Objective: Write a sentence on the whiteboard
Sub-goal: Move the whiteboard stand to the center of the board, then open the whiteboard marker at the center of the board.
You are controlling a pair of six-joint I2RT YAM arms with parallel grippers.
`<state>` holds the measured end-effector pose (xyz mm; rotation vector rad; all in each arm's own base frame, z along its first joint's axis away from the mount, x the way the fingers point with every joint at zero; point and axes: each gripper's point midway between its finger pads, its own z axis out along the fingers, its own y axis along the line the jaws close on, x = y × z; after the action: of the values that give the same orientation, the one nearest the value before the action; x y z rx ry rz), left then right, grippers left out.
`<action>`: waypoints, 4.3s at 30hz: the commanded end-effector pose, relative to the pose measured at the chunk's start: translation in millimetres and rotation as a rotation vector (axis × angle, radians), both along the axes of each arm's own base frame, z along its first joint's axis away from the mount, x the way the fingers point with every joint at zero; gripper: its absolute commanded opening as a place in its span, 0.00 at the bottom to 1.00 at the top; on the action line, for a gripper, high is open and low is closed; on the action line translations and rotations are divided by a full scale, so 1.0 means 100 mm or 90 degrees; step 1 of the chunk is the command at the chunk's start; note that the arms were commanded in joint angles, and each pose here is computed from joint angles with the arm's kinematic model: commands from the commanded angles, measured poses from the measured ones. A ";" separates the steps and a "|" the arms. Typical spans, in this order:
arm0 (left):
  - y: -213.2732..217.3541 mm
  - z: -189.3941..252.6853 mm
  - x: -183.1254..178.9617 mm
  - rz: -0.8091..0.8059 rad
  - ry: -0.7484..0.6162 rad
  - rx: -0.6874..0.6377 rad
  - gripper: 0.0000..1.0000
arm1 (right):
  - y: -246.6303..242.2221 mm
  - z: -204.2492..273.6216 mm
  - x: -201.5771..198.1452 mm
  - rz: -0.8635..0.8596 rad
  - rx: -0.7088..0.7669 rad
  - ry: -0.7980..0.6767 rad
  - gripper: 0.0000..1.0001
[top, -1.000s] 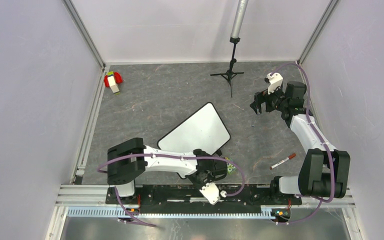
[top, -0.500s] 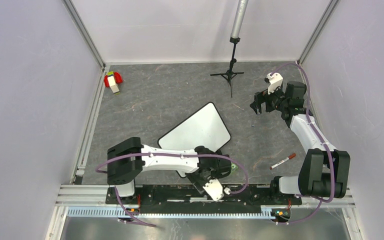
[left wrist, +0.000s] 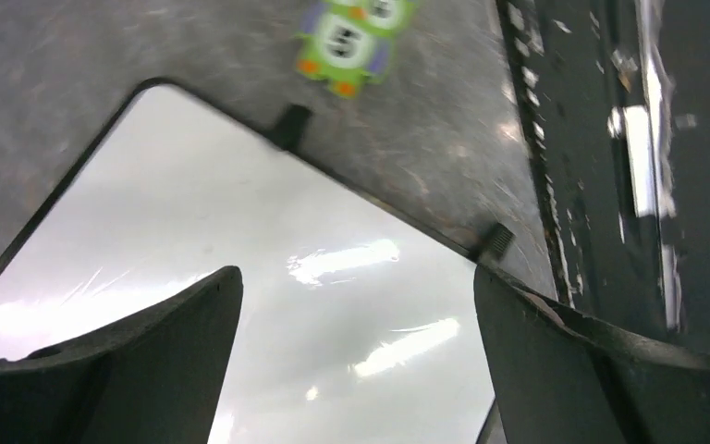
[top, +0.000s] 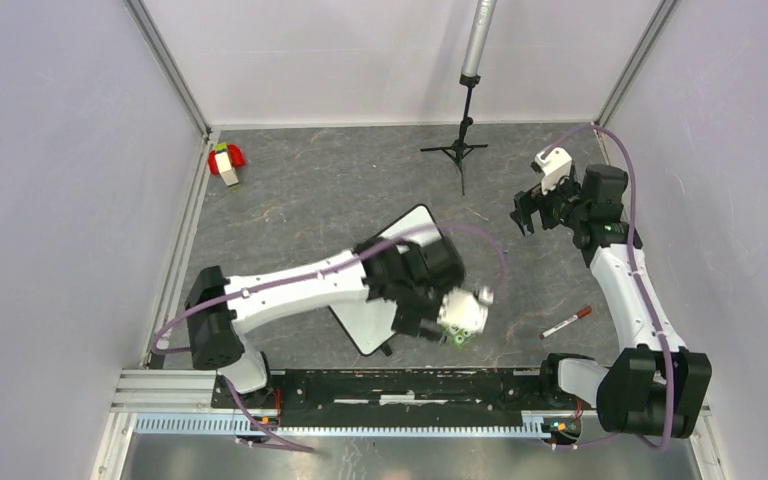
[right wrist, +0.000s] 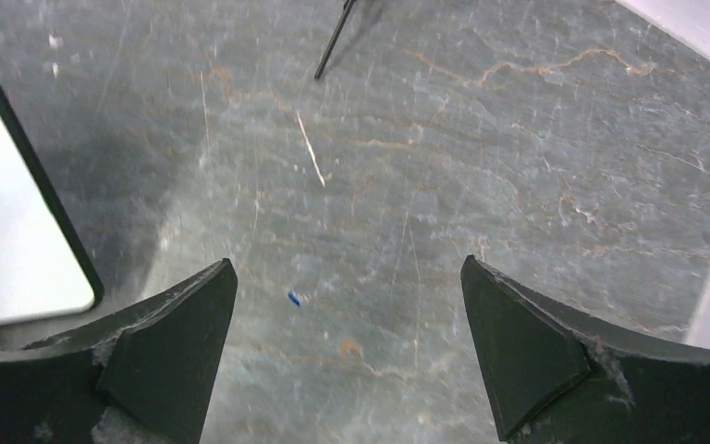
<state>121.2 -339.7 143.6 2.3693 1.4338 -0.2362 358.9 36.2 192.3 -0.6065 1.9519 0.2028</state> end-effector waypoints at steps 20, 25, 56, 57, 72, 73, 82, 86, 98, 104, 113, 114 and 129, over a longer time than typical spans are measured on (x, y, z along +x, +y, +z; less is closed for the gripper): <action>0.26 1.29 1.29 0.540 0.257 -0.409 1.00 | -0.75 -0.99 -1.50 0.501 -0.644 0.196 0.98; 0.30 1.37 1.38 0.570 0.322 -0.430 1.00 | -0.68 -1.33 -1.65 0.584 -0.663 0.177 0.99; 0.44 1.33 1.65 0.647 0.415 -0.458 1.00 | -0.19 -1.85 -1.57 0.666 -0.528 0.236 0.14; 0.46 1.34 1.66 0.651 0.416 -0.462 1.00 | -0.14 -1.80 -1.53 0.659 -0.517 0.229 0.10; 0.64 1.93 1.72 0.634 0.377 -0.597 1.00 | 0.92 0.55 -0.31 0.318 -0.026 -0.013 0.00; 0.64 1.97 1.71 0.628 0.378 -0.608 1.00 | 0.97 0.75 -0.24 0.286 0.022 -0.034 0.00; 0.40 2.12 1.73 0.570 0.470 -0.714 0.97 | 1.18 1.85 -0.23 0.139 0.409 -0.109 0.00; 0.20 2.17 1.66 0.513 0.542 -0.748 0.91 | 1.29 1.97 -0.32 0.133 0.569 -0.032 0.00; -0.50 2.00 1.38 0.463 0.592 -0.689 0.74 | 1.34 2.11 -0.41 0.123 0.697 0.016 0.00; -0.57 1.96 1.33 0.454 0.594 -0.680 0.55 | 1.35 2.06 -0.44 0.128 0.709 0.026 0.00; -0.55 1.92 1.31 0.439 0.589 -0.671 0.03 | 1.46 2.02 -0.66 0.215 0.720 0.031 0.03; -0.52 1.90 1.32 0.438 0.579 -0.665 0.03 | 1.49 2.02 -0.72 0.239 0.703 0.028 0.12; 0.40 1.13 1.20 0.361 0.161 -0.380 0.02 | 1.50 1.13 -1.07 0.378 0.356 0.136 0.72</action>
<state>244.4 -329.5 261.0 1.2034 1.8798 -1.0684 268.3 190.4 335.2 -0.6573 1.6534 1.2214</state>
